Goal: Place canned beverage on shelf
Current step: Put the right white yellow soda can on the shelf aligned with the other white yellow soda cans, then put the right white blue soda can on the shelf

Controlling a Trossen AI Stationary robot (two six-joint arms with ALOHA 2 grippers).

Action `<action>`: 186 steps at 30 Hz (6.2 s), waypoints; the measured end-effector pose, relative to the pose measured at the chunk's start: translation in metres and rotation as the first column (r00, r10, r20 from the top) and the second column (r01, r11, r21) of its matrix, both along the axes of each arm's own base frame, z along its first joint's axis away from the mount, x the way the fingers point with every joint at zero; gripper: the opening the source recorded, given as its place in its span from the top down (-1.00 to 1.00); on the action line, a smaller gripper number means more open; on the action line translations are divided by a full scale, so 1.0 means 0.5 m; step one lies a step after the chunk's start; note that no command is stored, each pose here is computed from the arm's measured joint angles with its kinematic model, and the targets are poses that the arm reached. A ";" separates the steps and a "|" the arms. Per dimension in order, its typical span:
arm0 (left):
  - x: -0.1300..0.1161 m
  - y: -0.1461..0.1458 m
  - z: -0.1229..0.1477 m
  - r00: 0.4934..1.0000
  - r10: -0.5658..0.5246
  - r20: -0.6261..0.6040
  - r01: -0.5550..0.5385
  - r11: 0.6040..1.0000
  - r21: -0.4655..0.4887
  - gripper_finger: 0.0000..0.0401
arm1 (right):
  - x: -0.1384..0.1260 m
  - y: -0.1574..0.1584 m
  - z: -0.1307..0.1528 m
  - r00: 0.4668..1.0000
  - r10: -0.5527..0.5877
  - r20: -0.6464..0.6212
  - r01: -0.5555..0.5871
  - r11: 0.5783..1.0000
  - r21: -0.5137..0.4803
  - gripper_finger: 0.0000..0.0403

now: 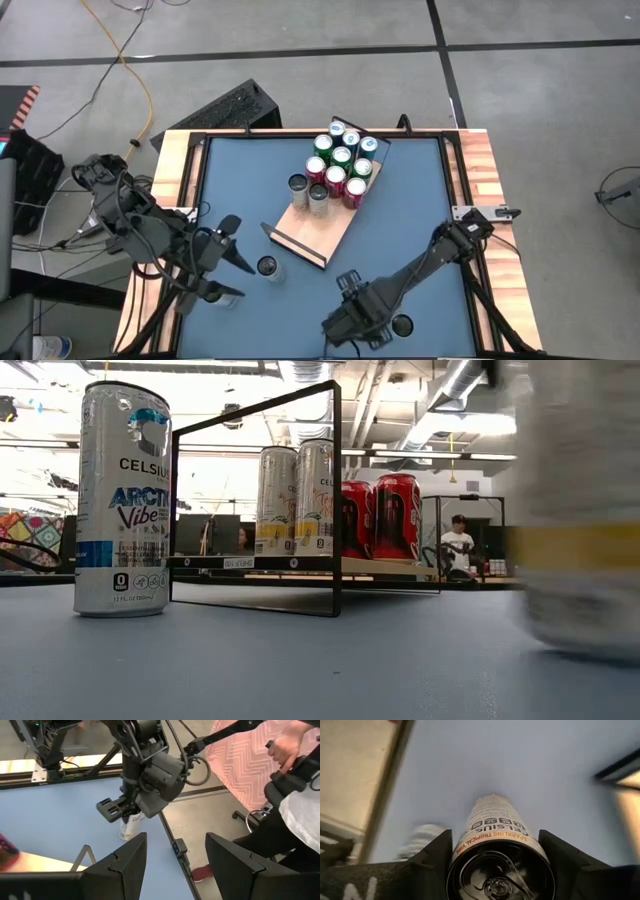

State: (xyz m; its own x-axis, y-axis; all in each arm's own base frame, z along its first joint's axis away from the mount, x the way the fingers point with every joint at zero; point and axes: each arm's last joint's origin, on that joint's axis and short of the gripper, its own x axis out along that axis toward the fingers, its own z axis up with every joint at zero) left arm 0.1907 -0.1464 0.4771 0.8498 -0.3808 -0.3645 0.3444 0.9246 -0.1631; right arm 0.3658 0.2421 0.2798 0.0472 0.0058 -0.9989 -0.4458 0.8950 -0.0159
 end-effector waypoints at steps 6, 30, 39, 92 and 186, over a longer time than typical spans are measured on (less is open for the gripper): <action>0.001 0.001 0.000 1.000 0.022 0.006 -0.022 1.000 0.004 0.07 | -0.003 -0.092 0.105 0.981 0.084 0.175 -0.076 0.996 -0.054 -0.12; 0.019 0.041 0.000 0.929 0.362 0.083 -0.368 0.925 0.094 0.07 | -0.011 -0.434 0.175 0.923 0.320 0.213 -0.304 0.947 -0.106 -0.12; 0.024 0.050 -0.001 0.920 0.383 0.080 -0.389 0.916 0.096 0.07 | 0.016 -0.453 0.142 0.936 0.303 0.180 -0.294 0.953 -0.074 -0.12; 0.021 0.053 -0.010 0.914 0.404 0.037 -0.405 0.908 0.110 0.07 | 0.066 -0.491 0.085 0.977 0.132 0.165 -0.132 0.991 -0.007 -0.24; 0.012 0.053 -0.029 0.930 0.357 -0.085 -0.348 0.931 0.106 0.07 | -0.144 0.021 0.151 0.391 -0.899 -0.196 0.916 0.362 0.171 -0.47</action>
State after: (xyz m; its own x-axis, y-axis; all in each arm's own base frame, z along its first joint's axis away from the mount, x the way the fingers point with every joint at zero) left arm 0.1968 -0.1198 0.4627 0.8802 -0.0257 -0.4739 -0.0207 0.9955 -0.0924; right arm 0.2940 0.2526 0.3552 0.1066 0.2055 -0.9728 0.6471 0.7285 0.2248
